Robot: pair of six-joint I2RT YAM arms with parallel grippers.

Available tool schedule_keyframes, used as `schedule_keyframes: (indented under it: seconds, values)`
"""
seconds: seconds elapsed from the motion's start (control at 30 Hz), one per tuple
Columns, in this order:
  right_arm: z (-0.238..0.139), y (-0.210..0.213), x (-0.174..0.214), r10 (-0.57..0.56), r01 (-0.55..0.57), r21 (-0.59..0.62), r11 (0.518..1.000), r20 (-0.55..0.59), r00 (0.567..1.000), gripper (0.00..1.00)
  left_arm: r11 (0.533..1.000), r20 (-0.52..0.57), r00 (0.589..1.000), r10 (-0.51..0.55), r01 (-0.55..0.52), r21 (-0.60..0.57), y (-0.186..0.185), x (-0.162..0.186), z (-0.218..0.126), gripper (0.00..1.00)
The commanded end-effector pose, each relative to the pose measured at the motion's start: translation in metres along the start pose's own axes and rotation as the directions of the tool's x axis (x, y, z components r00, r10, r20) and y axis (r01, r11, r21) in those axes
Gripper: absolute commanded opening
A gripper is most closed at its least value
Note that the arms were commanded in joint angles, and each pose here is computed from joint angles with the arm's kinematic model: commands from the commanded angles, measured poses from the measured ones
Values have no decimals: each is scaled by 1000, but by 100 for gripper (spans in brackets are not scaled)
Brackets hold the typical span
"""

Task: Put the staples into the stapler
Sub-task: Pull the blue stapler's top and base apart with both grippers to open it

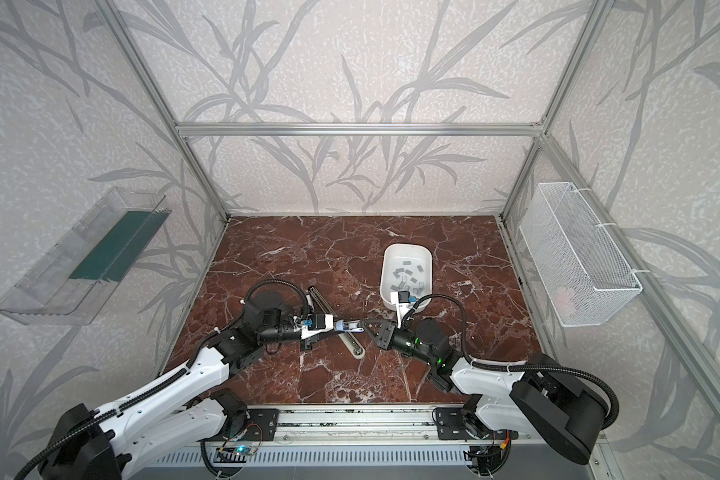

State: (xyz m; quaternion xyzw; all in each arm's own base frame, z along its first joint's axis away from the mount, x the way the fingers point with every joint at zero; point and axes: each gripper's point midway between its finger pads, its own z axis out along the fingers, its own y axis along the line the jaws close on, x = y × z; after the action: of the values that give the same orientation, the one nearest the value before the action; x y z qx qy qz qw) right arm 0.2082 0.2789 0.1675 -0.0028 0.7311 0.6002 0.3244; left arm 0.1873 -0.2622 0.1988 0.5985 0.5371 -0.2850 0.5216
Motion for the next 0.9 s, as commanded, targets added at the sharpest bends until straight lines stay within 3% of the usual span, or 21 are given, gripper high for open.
schedule_keyframes:
  seconds: [0.0, 0.23, 0.3, 0.4, 0.87]
  values:
    - [-17, -53, 8, 30, -29, 198, 980, -3, 1000, 0, 996, 155, 984, 87, -81, -43, 12, -43, -13, 0]
    - [-27, -35, 1, -15, 14, 183, 983, 2, 1000, 0, 983, 87, 996, 34, -18, -181, 41, -26, -10, 0]
    - [-28, -26, -1, -35, 35, 171, 985, -3, 999, 0, 978, 64, 998, 19, -5, -210, 48, -20, -8, 8]
    - [-29, -18, -3, -37, 37, 147, 988, 0, 999, 0, 971, 47, 999, 4, 7, -238, 54, -14, -6, 13]
    - [-29, -13, -8, -26, 22, 121, 992, 30, 999, 0, 956, -67, 994, -83, 60, -286, 71, 46, 13, 8]
